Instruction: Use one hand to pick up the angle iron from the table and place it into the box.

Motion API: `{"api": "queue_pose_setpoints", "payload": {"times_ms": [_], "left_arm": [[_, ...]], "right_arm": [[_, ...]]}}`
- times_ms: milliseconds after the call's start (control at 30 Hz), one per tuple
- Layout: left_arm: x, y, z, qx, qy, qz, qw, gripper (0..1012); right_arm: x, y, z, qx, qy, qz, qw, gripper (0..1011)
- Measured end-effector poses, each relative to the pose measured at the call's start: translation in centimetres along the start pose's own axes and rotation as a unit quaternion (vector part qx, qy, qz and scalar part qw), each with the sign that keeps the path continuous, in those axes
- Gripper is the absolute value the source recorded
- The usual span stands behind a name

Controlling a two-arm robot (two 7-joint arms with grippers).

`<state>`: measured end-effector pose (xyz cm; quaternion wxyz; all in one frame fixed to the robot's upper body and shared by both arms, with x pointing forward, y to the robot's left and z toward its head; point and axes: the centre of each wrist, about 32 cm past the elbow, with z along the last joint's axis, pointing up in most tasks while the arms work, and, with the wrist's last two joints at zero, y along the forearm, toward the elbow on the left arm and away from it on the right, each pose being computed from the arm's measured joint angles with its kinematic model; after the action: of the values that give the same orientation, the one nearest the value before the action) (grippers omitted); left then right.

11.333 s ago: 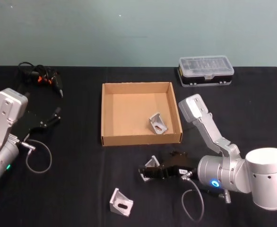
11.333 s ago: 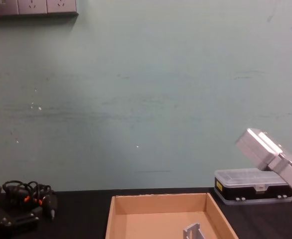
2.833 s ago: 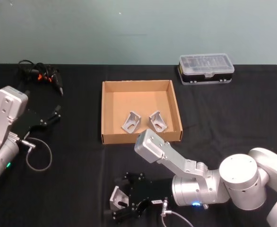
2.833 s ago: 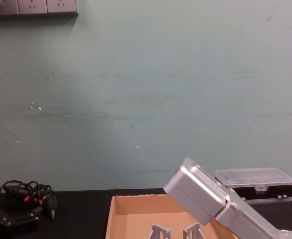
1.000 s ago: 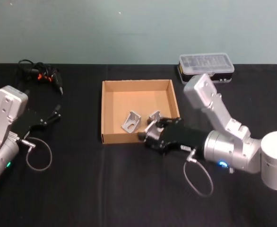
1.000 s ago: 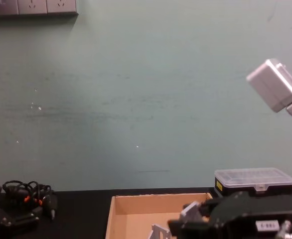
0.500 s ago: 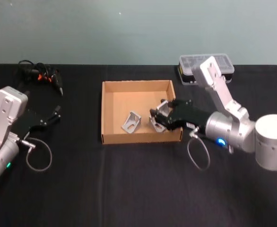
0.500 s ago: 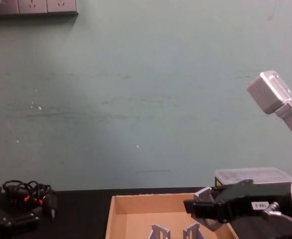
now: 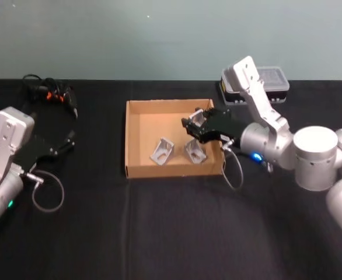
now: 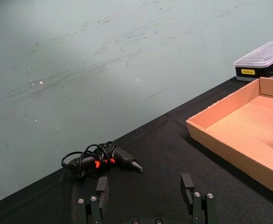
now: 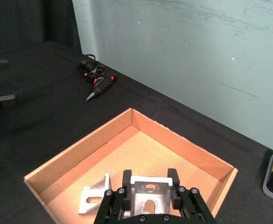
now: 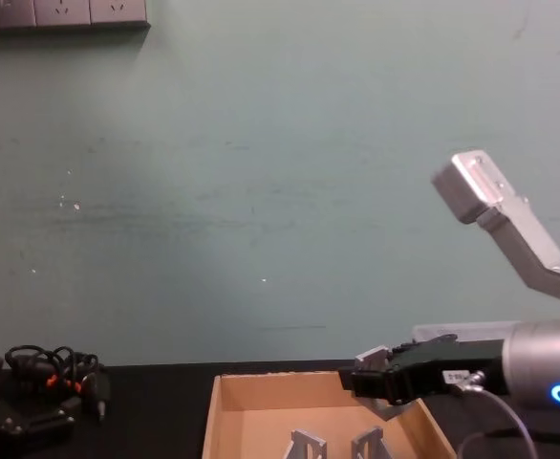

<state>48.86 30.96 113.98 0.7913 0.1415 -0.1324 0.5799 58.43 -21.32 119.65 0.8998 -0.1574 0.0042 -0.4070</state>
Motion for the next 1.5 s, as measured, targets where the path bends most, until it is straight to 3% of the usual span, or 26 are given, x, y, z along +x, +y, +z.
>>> {"api": "queue_pose_setpoints", "payload": {"times_ms": [433,1033,1167,1500], "left_arm": [[0.0,0.0,0.0,0.0,0.0,0.0,1.0,1011],[0.0,0.0,0.0,0.0,0.0,0.0,1.0,1011],[0.0,0.0,0.0,0.0,0.0,0.0,1.0,1011],[0.0,0.0,0.0,0.0,0.0,0.0,1.0,1011]], "right_arm": [[0.7,2.9,-0.3,-0.011,0.013,-0.019,0.9997,452],[1.5,4.7,-0.2,-0.032,0.016,-0.032,0.9988,452],[1.5,4.8,-0.2,-0.036,0.017,-0.034,0.9986,539],[1.2,4.0,-0.2,-0.028,0.009,-0.045,0.9986,868]]}}
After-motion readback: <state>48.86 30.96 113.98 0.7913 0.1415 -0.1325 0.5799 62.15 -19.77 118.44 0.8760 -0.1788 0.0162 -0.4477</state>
